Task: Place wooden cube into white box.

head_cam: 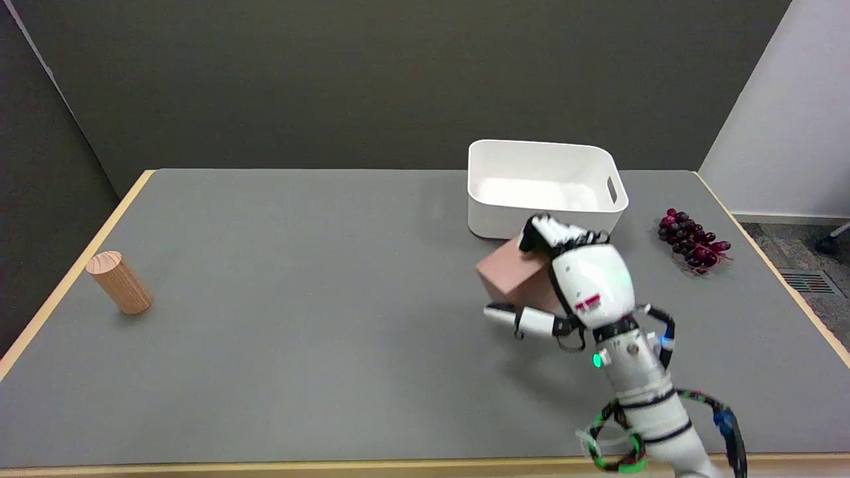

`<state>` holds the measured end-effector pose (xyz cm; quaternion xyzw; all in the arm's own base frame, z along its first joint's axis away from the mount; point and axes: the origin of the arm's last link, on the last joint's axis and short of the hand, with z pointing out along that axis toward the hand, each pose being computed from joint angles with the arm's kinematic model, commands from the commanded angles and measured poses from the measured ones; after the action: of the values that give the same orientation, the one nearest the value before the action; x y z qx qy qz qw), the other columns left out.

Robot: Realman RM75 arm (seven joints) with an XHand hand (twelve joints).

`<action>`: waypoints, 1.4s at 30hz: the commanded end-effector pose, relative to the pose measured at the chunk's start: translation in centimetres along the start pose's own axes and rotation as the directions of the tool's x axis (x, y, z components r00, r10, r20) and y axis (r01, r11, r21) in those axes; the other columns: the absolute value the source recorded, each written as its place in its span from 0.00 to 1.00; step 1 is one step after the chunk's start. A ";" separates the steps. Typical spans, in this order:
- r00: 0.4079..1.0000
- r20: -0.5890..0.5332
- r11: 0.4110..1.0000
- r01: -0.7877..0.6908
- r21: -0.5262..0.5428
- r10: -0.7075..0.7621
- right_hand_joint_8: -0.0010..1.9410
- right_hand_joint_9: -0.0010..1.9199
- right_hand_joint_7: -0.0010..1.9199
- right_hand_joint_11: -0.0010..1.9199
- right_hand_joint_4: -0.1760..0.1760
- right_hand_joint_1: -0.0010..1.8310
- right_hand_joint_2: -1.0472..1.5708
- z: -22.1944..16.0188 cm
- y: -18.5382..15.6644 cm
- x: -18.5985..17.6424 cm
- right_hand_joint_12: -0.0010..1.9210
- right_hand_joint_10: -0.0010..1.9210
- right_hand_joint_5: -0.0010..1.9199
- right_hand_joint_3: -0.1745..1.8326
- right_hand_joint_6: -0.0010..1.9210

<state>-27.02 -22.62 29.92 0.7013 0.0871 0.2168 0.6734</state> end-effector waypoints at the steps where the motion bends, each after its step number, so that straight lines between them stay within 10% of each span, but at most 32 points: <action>1: 0.970 -0.157 0.982 0.176 -0.071 -0.185 0.82 0.42 0.40 0.39 0.00 0.63 0.90 11.0 6.6 5.7 1.00 0.73 0.22 0.12 0.80; 15: 0.963 -0.134 0.942 0.189 -0.279 -0.233 0.78 0.44 0.42 0.41 0.00 0.64 0.89 22.5 17.7 7.9 1.00 0.69 0.24 0.12 0.79; 30: 0.983 0.186 0.904 0.085 -0.418 -0.007 0.75 0.44 0.43 0.42 0.00 0.65 0.86 22.4 19.2 -3.4 1.00 0.68 0.27 0.18 0.78; 36: 0.988 0.098 0.883 -0.064 -0.466 0.123 0.76 0.43 0.43 0.39 0.00 0.65 0.86 20.8 18.6 -3.6 1.00 0.67 0.27 0.17 0.79; 39: 0.978 0.029 0.869 -0.172 -0.464 0.209 0.53 0.35 0.37 0.21 0.44 0.45 0.70 20.0 18.0 -2.8 1.00 0.66 0.20 0.54 0.47; 42: 0.961 -0.050 0.855 -0.266 -0.445 0.273 0.31 0.23 0.25 0.19 0.47 0.37 0.68 19.3 17.3 -1.3 0.90 0.53 0.14 0.54 0.29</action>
<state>-22.59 -43.44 47.05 0.5736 0.0493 0.1772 0.7982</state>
